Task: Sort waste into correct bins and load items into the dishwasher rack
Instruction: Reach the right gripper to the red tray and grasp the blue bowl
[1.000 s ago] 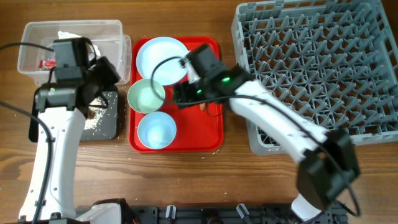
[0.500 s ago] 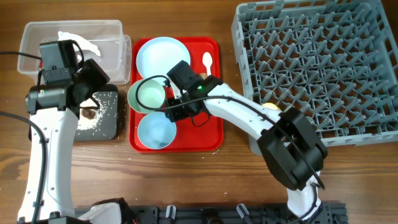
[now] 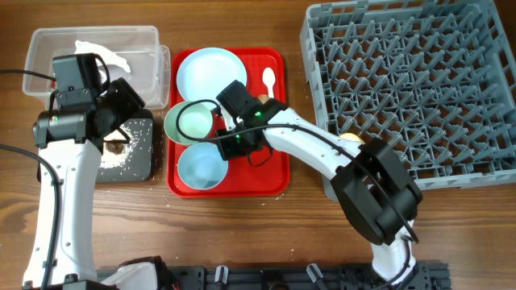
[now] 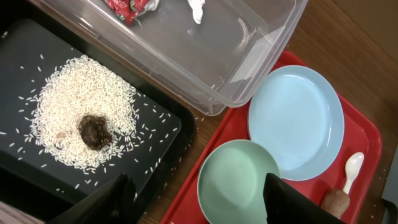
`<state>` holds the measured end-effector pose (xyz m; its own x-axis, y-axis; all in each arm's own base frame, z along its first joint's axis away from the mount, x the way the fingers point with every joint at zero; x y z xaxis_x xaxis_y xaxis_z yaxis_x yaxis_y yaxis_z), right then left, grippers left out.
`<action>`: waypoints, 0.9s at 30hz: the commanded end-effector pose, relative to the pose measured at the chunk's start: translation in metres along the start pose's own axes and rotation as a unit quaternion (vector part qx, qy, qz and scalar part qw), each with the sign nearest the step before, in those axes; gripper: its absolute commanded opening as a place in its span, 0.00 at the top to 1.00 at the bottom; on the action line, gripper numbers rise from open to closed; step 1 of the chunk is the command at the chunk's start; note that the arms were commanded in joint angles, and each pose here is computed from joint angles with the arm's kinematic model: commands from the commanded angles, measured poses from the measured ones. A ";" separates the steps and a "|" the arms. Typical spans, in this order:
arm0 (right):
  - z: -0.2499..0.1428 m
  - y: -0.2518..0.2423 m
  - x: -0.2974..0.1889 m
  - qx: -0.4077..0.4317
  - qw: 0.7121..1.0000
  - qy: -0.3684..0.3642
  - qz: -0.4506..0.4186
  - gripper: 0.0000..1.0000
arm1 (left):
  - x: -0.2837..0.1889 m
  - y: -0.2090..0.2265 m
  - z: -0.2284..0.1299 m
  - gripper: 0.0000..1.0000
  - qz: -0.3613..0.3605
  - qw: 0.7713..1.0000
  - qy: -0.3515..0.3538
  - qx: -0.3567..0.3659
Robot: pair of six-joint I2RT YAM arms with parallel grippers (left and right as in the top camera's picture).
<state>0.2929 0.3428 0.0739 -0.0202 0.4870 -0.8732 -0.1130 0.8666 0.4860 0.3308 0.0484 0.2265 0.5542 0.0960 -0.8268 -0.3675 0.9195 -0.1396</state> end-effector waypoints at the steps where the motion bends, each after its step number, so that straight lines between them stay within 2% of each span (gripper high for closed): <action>1: -0.002 -0.002 0.011 0.005 1.000 0.009 -0.010 0.89 | -0.005 0.002 0.006 0.31 0.006 1.000 -0.012 -0.003; 6: -0.003 -0.003 0.015 0.007 1.000 0.013 -0.012 0.79 | -0.005 0.002 0.006 0.31 0.006 1.000 -0.011 -0.003; 11: -0.005 -0.004 0.016 0.007 1.000 0.015 -0.014 0.75 | -0.002 -0.001 0.004 0.31 -0.006 1.000 -0.004 -0.003; 14: -0.005 -0.003 0.015 0.007 1.000 0.015 -0.013 0.94 | -0.002 -0.001 0.004 0.31 -0.005 1.000 -0.004 -0.003; 15: -0.004 -0.003 0.015 0.010 1.000 0.014 -0.012 0.96 | -0.002 -0.001 0.004 0.31 -0.005 1.000 -0.004 -0.003; 20: 0.005 0.005 0.001 0.008 1.000 0.004 -0.004 0.96 | -0.002 -0.001 0.004 0.20 -0.005 1.000 -0.004 -0.003; 26: -0.010 0.009 -0.063 -0.032 0.999 0.001 -0.017 0.96 | -0.002 -0.001 0.004 0.10 -0.005 1.000 -0.004 -0.003; 27: -0.010 0.008 -0.080 -0.034 0.999 -0.018 -0.028 0.96 | -0.002 -0.001 0.004 0.04 -0.005 1.000 -0.004 -0.003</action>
<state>0.2762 0.3201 0.0836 -0.1071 0.3945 -0.9126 -0.0886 0.9105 0.4040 0.3309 0.0477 0.2264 0.5547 0.0903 -0.8271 -0.3671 0.9187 -0.1459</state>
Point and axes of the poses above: each gripper's point midway between its finger pads, its own x axis out along the fingers, its own y axis along the line the jaws close on, z = x × y, the point moved 4 cm from there along -x, back along the fingers, and after that the axes turned 14 degrees about x, right-handed, at the moved point
